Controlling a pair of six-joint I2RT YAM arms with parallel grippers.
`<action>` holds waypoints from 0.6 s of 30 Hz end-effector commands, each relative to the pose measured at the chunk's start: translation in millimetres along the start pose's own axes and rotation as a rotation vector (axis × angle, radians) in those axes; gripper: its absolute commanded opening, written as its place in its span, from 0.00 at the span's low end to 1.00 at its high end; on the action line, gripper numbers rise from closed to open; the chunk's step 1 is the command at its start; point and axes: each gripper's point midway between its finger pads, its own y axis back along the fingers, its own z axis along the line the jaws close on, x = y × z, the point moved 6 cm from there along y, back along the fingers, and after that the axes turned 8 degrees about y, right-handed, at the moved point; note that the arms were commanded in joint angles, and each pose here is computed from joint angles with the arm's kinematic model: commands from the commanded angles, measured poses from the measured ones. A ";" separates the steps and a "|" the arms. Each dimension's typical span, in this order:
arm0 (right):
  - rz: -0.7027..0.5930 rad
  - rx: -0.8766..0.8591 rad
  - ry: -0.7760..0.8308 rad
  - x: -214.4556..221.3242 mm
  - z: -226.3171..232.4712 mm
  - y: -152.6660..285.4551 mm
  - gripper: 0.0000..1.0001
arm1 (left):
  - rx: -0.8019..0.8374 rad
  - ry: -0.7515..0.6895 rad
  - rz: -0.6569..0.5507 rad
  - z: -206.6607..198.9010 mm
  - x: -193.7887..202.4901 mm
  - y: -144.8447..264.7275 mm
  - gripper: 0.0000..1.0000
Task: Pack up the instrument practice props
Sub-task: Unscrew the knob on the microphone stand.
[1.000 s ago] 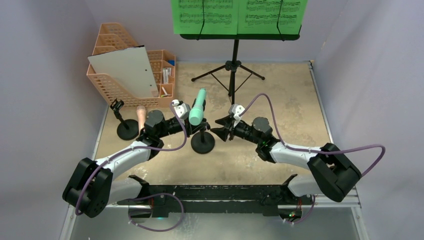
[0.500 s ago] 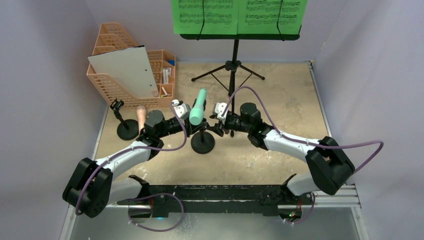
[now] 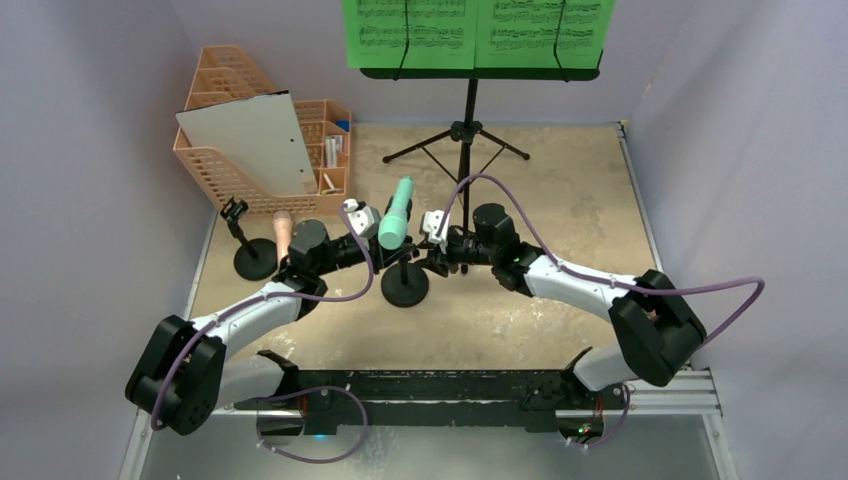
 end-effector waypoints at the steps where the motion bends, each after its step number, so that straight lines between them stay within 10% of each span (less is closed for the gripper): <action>1: -0.062 -0.005 0.044 -26.5 0.3 6.0 0.43 | 0.041 -0.016 -0.028 -4.6 -13.4 -4.2 0.00; 18: -0.069 0.001 0.059 -32.1 3.3 8.7 0.46 | 0.049 -0.013 -0.029 -5.2 -13.8 -4.7 0.00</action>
